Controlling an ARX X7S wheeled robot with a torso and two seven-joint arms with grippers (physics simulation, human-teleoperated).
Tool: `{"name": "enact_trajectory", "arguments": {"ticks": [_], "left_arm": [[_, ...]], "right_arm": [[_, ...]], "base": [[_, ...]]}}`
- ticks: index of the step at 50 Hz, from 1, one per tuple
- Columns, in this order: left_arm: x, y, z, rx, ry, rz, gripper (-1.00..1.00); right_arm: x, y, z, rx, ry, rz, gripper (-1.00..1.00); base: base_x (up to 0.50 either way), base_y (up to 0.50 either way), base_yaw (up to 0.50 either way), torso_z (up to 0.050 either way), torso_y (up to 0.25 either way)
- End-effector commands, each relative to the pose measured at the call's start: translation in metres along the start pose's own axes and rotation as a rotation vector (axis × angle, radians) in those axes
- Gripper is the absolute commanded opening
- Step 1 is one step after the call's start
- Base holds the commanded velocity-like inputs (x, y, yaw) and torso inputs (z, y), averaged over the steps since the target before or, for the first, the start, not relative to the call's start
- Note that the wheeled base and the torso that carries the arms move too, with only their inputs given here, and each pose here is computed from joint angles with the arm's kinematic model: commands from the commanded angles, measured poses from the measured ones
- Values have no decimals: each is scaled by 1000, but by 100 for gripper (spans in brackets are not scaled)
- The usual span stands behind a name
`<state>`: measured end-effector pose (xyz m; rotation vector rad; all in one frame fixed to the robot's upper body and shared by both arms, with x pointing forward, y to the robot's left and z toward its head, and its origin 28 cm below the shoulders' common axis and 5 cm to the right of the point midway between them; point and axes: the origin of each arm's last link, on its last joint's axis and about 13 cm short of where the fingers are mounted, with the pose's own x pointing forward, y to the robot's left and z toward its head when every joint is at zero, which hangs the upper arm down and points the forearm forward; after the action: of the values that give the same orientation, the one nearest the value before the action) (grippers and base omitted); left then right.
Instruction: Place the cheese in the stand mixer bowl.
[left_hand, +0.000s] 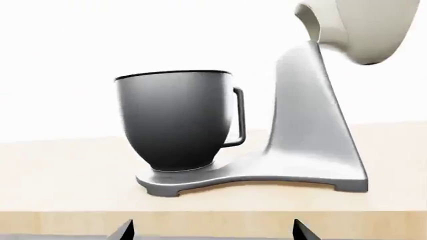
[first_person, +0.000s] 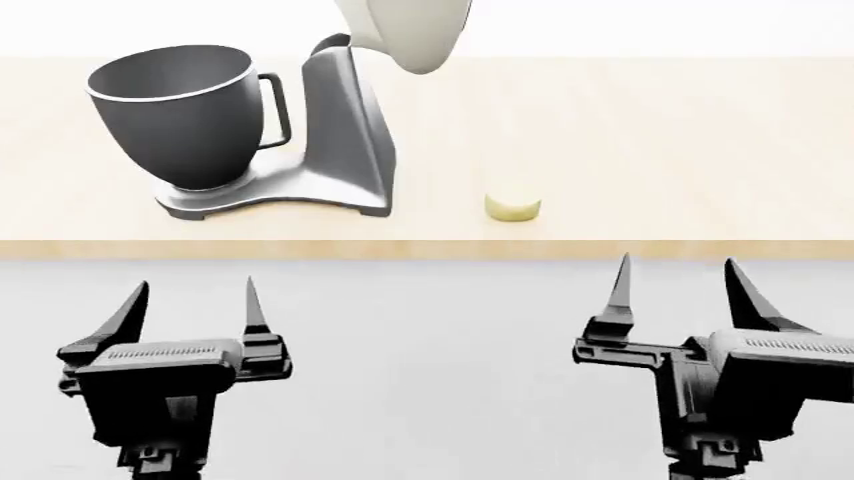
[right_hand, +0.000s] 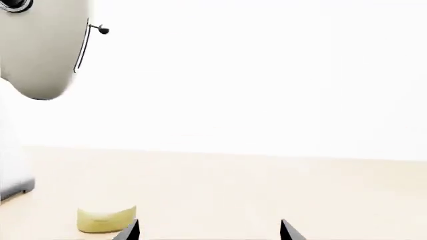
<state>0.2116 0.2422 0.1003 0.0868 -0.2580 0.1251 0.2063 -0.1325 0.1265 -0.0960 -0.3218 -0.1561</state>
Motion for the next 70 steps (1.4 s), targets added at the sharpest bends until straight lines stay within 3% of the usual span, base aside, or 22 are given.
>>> {"name": "enact_trajectory", "arguments": {"ticks": [1,3,35,36,53,70], "left_arm": [[-11,26,66,37,-221,100,100],[-13,33,80,46,-240,132,100],[-16,34,78,77,-260,139,100],[-15,34,77,88,-251,139,100],[-15,34,74,90,-241,140,100],[-14,34,75,89,-245,144,100]], "right_arm": [[-14,-25,68,-59,-235,-108,100],[-24,-33,77,-62,-266,-142,100],[-31,-32,72,-105,-255,-125,100],[-28,-31,69,-126,-209,-140,100],[-30,-31,68,-106,-224,-117,100],[-32,-32,70,-104,-233,-113,100]], "base": [[0,0,0,0,0],[0,0,0,0,0],[0,442,0,0,0],[0,0,0,0,0],[16,0,0,0,0],[498,-116,0,0,0]]}}
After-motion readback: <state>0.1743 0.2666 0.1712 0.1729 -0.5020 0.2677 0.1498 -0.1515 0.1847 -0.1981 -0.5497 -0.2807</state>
